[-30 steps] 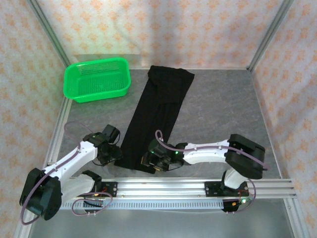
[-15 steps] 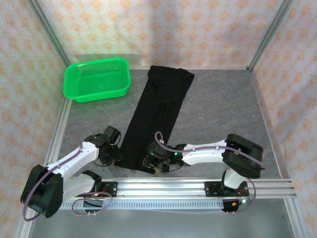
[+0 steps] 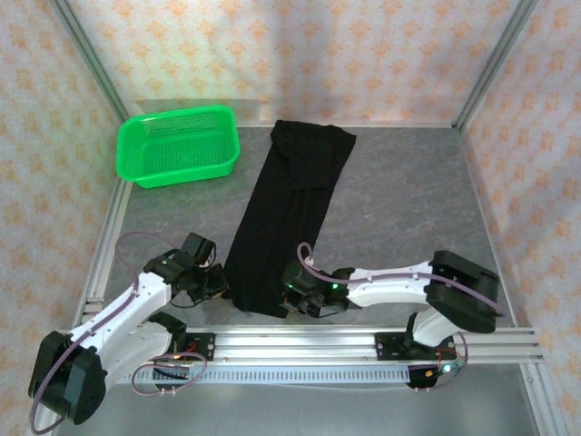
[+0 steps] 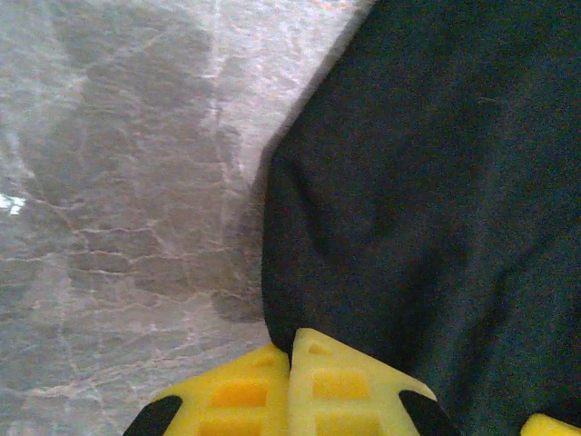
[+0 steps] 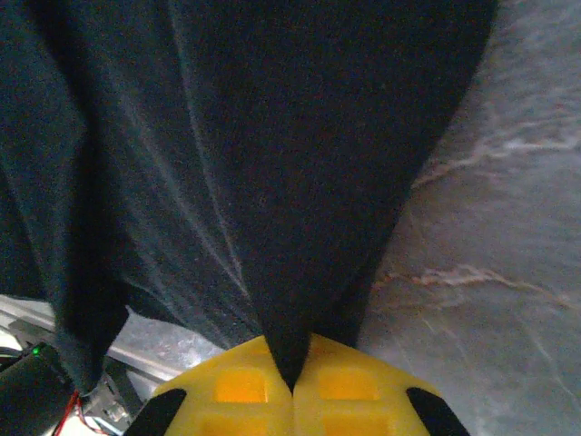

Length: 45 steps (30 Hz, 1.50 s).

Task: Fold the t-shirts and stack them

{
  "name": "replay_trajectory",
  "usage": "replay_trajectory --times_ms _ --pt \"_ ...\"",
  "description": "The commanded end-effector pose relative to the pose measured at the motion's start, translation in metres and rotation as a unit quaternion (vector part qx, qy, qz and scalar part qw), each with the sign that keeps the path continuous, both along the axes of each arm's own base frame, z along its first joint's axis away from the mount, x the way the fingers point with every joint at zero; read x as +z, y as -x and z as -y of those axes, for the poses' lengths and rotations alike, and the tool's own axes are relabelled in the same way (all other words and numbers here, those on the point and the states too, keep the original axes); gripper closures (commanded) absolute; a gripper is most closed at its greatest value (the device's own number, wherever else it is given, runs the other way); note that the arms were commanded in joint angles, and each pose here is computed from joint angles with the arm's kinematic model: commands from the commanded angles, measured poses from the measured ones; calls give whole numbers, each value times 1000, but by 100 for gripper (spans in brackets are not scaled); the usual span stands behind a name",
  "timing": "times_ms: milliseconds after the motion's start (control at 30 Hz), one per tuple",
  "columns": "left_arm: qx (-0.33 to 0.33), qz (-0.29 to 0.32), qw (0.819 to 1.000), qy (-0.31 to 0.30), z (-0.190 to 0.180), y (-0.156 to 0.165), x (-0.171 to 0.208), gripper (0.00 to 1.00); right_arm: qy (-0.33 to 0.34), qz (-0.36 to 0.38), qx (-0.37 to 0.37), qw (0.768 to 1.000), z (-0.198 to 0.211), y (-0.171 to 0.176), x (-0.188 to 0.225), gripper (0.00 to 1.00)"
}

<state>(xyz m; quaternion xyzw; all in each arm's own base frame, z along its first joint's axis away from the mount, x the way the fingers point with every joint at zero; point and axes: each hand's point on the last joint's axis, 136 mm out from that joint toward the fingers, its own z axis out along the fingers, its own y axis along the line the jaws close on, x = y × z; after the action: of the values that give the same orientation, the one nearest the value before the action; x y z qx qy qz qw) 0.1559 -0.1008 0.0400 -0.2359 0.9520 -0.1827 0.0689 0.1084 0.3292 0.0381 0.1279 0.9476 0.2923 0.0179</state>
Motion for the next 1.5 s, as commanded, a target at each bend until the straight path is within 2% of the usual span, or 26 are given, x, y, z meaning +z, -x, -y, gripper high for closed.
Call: replay_trajectory --times_ms 0,133,333,533,667,1000,1233,1467 --pt "-1 -6 1000 18 6 8 7 100 22 7 -14 1000 19 2 5 97" --pt "-9 -1 1000 22 8 12 16 100 27 5 -18 999 29 5 12 99" --pt "-18 28 999 41 17 -1 50 100 41 23 -41 998 40 -3 29 100" --pt "-37 67 995 60 40 -44 94 100 27 57 -89 994 61 -35 62 100" --pt "-60 78 994 53 53 -76 109 100 33 58 -103 992 75 -59 69 100" --pt "-85 81 992 40 74 -146 114 100 23 50 -113 992 84 -129 85 100" --pt "-68 85 994 26 57 -185 112 100 41 27 -99 994 85 -174 86 100" --pt "-66 92 993 25 52 -219 111 100 70 12 -104 992 103 -208 86 100"
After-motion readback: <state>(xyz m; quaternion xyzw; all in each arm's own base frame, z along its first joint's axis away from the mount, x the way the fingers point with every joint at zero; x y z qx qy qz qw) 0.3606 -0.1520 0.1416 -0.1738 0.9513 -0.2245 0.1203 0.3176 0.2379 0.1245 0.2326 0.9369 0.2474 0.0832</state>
